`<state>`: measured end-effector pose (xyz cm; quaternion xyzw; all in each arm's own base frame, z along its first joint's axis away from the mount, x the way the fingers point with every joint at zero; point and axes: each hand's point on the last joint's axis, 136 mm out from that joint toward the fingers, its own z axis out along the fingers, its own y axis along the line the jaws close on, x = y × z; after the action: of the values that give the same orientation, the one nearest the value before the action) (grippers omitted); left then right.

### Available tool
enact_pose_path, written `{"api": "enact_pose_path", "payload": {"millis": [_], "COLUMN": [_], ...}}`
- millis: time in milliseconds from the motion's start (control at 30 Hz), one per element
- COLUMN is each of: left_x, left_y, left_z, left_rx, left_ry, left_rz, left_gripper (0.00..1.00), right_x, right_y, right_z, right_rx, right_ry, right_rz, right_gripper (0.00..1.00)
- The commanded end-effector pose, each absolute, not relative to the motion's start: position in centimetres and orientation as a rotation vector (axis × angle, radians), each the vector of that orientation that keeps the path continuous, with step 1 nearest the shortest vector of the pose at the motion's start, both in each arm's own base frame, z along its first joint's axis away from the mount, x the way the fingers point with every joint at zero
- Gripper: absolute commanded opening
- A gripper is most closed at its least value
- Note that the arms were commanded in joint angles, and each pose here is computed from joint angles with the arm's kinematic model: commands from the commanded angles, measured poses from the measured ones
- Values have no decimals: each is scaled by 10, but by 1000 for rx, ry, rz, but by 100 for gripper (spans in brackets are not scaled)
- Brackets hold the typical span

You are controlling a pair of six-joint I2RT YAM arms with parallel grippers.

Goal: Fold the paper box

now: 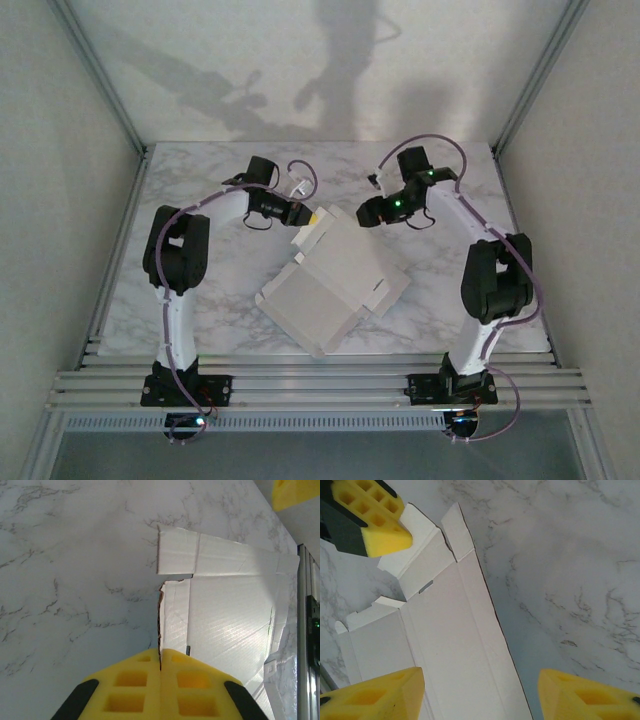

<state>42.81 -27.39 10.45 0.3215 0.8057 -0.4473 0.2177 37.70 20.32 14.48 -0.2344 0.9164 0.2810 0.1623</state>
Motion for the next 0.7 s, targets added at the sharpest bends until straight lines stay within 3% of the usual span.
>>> {"api": "enact_pose_path", "payload": {"millis": [0, 433, 667], "left_x": [421, 417, 420], "left_y": [-278, -280, -281], "left_z": [132, 134, 134], "left_rx": [960, 977, 957], "left_ry": [2128, 2115, 2111], "left_rz": [-1260, -1281, -1290], "left_gripper": [5, 6, 6], "right_x": [373, 371, 364], "right_y": [210, 217, 223], "right_z": [137, 119, 125], "right_rx": [-703, -703, -700], "right_ry": [2608, 2639, 2613], "right_rz": [891, 971, 1046], "right_gripper": [61, 60, 47]}}
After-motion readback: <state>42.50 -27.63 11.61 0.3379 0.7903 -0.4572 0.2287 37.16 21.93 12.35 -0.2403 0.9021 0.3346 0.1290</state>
